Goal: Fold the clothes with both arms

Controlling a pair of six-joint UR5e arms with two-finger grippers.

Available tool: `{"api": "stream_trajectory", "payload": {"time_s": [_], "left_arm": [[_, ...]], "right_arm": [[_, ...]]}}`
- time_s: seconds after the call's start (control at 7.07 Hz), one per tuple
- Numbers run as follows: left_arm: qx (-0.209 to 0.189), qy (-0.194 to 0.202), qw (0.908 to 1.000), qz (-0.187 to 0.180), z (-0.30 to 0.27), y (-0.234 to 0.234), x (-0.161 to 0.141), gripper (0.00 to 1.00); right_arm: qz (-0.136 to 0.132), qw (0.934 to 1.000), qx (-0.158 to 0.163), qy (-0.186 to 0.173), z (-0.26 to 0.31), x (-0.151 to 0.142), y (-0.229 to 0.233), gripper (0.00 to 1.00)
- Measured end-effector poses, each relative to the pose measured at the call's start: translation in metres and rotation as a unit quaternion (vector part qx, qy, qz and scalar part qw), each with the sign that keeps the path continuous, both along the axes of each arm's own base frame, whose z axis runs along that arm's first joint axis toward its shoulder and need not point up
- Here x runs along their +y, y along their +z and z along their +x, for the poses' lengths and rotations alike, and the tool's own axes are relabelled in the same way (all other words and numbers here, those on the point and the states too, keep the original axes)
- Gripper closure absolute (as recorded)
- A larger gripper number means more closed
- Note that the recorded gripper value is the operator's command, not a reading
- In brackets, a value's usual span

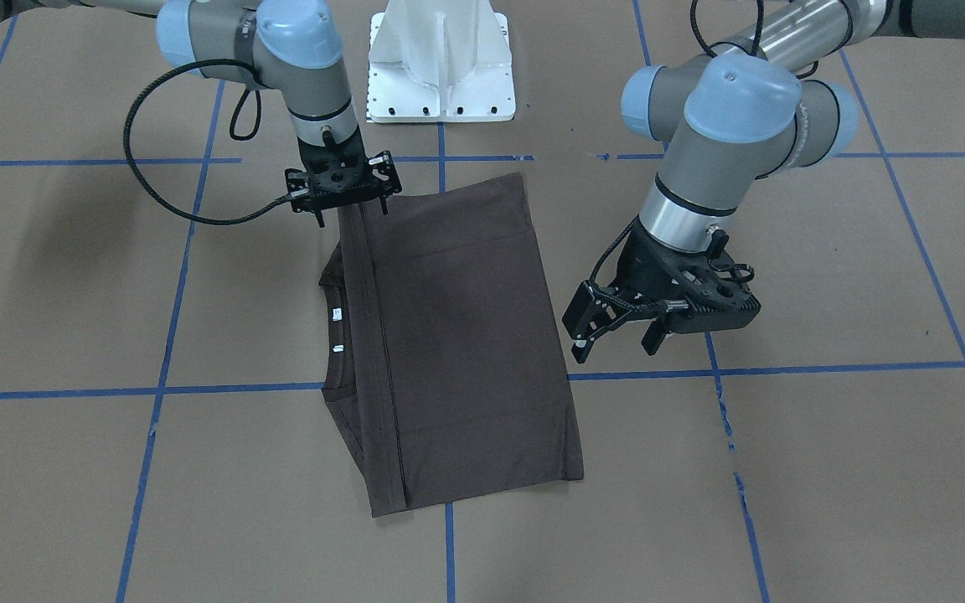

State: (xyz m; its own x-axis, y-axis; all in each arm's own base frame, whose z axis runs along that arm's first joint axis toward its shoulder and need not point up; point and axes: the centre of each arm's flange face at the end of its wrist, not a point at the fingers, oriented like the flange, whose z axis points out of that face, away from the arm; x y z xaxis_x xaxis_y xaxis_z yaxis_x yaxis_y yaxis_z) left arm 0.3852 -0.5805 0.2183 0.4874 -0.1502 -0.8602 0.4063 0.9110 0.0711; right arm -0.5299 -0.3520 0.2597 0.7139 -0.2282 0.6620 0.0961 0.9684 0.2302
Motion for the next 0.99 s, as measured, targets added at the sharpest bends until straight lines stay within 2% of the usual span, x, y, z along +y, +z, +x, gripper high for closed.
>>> {"api": "stream_trajectory", "payload": {"time_s": [0.57,0.99], "left_arm": [[0.0,0.012,0.9999,-0.004,0.013,-0.001,0.013,0.0],[-0.001,0.017,0.9998,-0.005,0.021,0.002,0.017,0.0]], "right_arm": [[-0.004,0.9958,0.077,-0.05,-0.02,0.017,0.027,0.0],[-0.007,0.9936,0.094,-0.063,-0.027,0.026,0.033,0.0]]}}
